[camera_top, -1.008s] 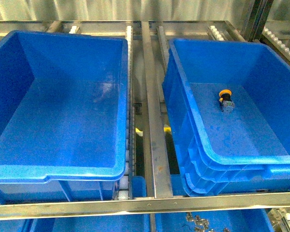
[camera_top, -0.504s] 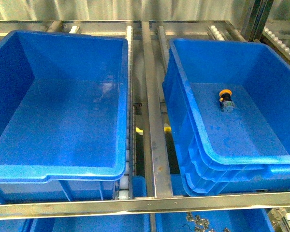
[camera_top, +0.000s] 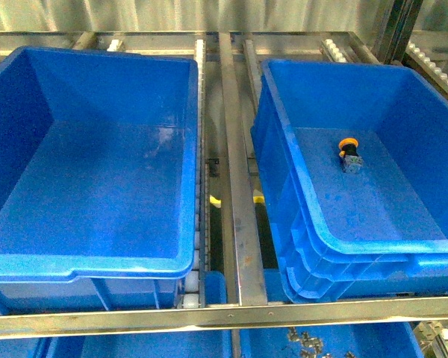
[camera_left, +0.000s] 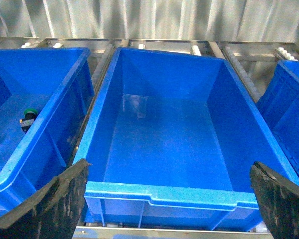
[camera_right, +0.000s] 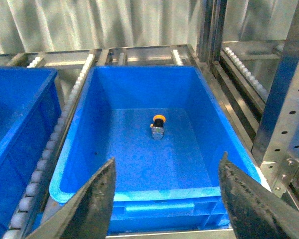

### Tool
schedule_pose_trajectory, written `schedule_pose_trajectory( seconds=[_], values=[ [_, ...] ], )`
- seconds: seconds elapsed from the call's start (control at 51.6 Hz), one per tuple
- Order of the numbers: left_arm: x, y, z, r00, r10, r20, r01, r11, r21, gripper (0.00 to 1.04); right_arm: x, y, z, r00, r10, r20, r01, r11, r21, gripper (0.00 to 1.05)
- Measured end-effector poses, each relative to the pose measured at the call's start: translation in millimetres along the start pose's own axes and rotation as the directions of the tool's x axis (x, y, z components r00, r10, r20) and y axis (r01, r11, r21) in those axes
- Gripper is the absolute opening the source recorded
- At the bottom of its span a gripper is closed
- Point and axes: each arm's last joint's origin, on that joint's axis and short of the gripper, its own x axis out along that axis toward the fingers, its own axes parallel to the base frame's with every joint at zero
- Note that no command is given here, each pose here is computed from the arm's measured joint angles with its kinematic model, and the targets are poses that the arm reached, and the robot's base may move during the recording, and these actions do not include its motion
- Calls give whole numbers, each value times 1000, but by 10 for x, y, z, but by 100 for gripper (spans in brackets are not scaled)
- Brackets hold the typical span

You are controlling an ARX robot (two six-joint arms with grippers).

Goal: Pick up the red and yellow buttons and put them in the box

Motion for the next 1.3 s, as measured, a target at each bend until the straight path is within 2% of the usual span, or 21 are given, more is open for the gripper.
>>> schedule_pose_trajectory(
  seconds=[0.155, 1.298],
  values=[
    [0, 0, 0, 1000, -2, 0, 2, 1000, 0, 97, 0, -1, 0, 1000, -3, 0, 3, 1000, 1, 99],
    [0, 1, 0, 1000, 4, 0, -4, 1000, 0, 97, -1, 3, -4, 1000, 11, -3, -11, 1000, 0, 98]
  ],
)
